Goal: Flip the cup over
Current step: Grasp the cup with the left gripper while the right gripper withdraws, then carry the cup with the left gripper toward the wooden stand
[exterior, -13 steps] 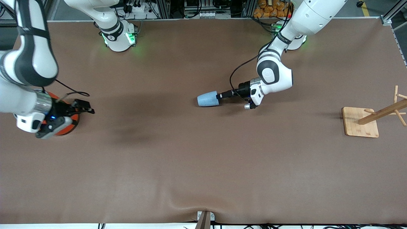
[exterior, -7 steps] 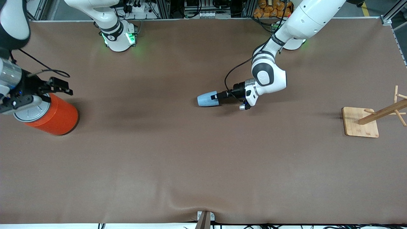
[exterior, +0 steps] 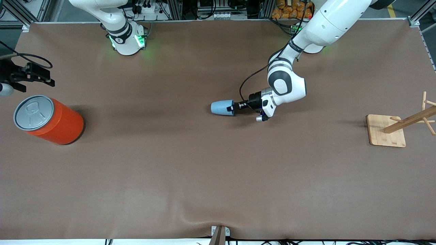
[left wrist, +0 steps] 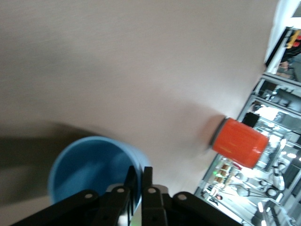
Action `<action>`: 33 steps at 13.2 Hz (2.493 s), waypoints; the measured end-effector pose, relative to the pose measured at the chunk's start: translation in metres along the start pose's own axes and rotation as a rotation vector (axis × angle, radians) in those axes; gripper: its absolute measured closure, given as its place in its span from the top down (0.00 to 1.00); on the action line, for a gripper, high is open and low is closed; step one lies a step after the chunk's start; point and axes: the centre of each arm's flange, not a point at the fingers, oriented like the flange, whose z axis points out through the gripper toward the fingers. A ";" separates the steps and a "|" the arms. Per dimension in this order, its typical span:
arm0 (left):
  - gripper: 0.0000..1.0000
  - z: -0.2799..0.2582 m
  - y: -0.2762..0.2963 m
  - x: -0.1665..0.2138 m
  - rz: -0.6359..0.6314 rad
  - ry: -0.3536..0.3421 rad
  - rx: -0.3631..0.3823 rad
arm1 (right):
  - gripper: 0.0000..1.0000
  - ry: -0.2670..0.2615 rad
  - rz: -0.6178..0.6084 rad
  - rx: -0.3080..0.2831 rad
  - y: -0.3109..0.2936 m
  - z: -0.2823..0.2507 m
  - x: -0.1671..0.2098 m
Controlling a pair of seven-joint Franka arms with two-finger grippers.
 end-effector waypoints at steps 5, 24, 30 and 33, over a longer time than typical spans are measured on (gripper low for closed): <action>0.05 -0.058 0.069 0.031 0.033 0.054 0.140 | 1.00 0.014 0.071 -0.072 -0.027 -0.027 -0.004; 0.05 -0.248 0.070 0.113 0.309 0.228 0.972 | 1.00 -0.007 0.162 -0.084 -0.031 -0.041 -0.014; 0.05 -0.237 0.032 0.124 0.394 0.299 0.931 | 1.00 0.051 0.166 -0.083 -0.027 -0.045 -0.006; 0.08 -0.232 0.029 0.125 0.426 0.304 0.931 | 1.00 0.069 0.201 -0.050 -0.008 -0.046 -0.006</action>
